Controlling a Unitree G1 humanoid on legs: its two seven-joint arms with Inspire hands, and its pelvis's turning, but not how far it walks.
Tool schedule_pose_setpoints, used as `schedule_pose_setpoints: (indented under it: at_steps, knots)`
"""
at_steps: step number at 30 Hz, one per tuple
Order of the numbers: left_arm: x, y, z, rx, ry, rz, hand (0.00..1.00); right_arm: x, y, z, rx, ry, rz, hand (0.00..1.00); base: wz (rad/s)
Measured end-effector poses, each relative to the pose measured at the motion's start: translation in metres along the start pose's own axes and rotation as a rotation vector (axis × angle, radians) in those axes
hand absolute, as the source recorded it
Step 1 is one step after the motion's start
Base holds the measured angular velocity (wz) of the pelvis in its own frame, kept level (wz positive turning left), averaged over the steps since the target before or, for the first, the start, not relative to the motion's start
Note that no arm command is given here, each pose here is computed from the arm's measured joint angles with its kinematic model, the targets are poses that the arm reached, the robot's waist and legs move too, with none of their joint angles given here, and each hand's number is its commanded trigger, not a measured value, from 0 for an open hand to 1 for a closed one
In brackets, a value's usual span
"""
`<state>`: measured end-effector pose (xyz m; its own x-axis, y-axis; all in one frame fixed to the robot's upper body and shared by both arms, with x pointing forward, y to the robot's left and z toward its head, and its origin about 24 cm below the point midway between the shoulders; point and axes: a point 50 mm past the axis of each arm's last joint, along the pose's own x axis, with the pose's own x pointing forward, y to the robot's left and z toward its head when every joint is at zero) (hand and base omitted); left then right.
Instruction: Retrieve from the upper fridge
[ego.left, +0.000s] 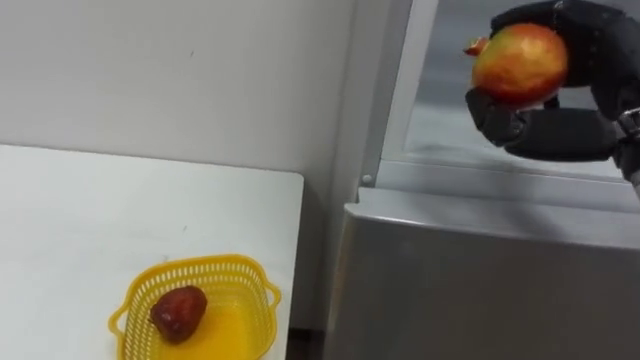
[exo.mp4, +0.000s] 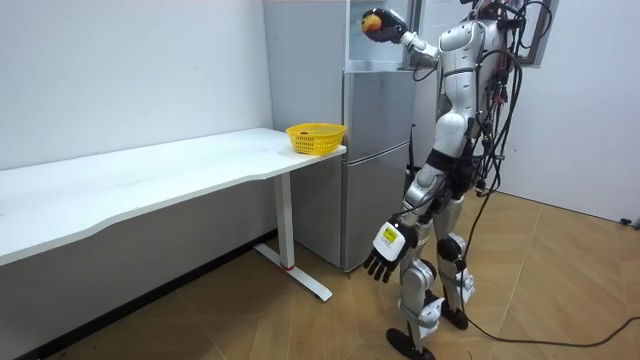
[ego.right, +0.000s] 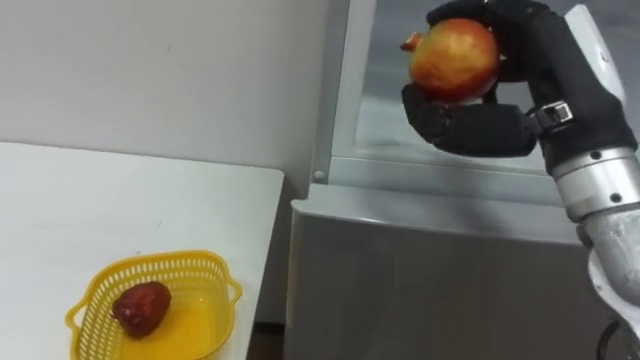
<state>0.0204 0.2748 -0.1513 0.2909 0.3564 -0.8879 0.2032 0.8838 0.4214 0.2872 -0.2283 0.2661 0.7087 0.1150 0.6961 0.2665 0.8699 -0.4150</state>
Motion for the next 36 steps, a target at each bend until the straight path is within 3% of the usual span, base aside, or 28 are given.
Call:
schedule_pose_setpoints:
  at_steps: [10,18,27,36]
  knots:
    - [-0.003,-0.004,-0.01,-0.003,0.015,-0.008,0.0,-0.011,-0.023,0.055,-0.018,-0.279,-0.149,1.0,-0.06]
    - [-0.002,-0.004,-0.006,-0.004,-0.004,-0.01,0.0,-0.019,-0.016,0.081,0.012,-0.409,-0.117,1.0,-0.05]
    - [-0.001,-0.005,-0.008,-0.007,0.011,-0.037,0.0,-0.028,0.002,0.096,-0.063,-0.489,-0.01,1.0,0.01]
    - [0.002,-0.004,0.002,0.002,-0.003,-0.075,0.0,-0.033,0.038,0.095,-0.059,-0.478,0.2,1.0,0.05]
